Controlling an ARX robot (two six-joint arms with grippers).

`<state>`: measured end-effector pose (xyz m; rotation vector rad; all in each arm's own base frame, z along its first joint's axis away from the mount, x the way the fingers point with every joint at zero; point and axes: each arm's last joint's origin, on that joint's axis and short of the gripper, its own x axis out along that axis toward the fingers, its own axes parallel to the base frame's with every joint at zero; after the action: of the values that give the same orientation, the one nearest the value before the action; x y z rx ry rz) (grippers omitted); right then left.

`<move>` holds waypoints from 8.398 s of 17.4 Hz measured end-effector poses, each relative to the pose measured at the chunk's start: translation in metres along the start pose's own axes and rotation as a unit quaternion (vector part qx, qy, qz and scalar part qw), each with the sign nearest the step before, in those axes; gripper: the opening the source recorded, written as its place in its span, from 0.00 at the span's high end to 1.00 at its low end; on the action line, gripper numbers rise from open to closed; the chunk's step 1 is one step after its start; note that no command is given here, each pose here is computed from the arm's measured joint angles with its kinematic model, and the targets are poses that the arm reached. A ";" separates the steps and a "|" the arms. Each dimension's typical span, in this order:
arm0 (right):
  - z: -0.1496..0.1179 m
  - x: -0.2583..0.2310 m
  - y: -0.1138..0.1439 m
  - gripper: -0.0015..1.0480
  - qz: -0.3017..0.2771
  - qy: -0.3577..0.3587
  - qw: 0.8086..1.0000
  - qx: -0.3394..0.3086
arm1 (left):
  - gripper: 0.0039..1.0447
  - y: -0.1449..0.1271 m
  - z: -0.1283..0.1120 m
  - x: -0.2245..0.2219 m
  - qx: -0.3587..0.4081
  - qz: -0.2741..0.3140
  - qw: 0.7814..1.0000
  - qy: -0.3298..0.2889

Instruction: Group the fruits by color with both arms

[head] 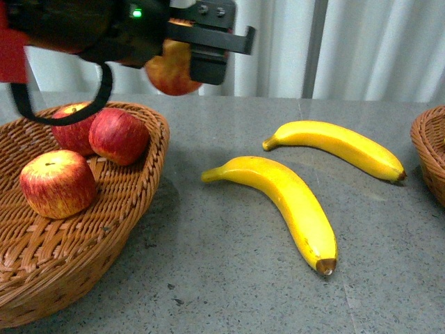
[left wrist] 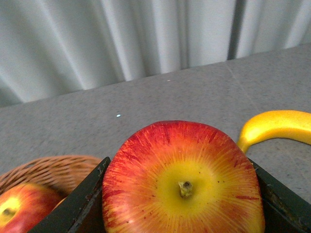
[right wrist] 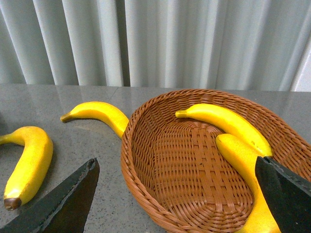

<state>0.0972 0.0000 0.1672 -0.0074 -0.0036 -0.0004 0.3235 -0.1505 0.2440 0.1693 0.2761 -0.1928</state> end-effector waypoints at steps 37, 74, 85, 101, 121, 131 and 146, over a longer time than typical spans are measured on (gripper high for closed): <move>0.000 0.000 0.000 0.06 0.000 0.000 1.000 0.000 | 0.58 0.062 -0.074 -0.159 -0.083 0.103 0.982 -0.136; 0.000 0.000 0.000 0.06 0.000 -0.001 1.000 0.000 | 0.79 0.087 -0.159 -0.216 -0.084 0.096 0.982 -0.137; 0.000 0.000 0.000 0.06 0.000 -0.001 1.000 0.000 | 0.05 0.087 -0.159 -0.216 -0.084 0.096 0.982 -0.137; 0.078 0.078 0.021 0.06 0.085 -0.075 0.987 0.112 | 0.06 0.087 -0.159 -0.216 -0.084 0.096 0.982 -0.137; 0.007 0.235 0.152 0.06 0.220 0.319 0.919 -0.068 | 0.06 0.087 -0.159 -0.216 -0.084 0.096 0.982 -0.137; -0.019 0.227 0.144 0.06 0.228 0.383 0.890 -0.093 | 0.06 0.087 -0.159 -0.216 -0.084 0.096 0.982 -0.137; 0.097 0.226 0.010 0.66 0.159 0.187 0.969 0.031 | 0.06 0.087 -0.159 -0.216 -0.084 0.096 0.982 -0.137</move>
<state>0.3225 0.0104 0.2646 0.0555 0.3760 0.3200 0.0975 0.0000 0.1672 0.0006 0.0002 0.0000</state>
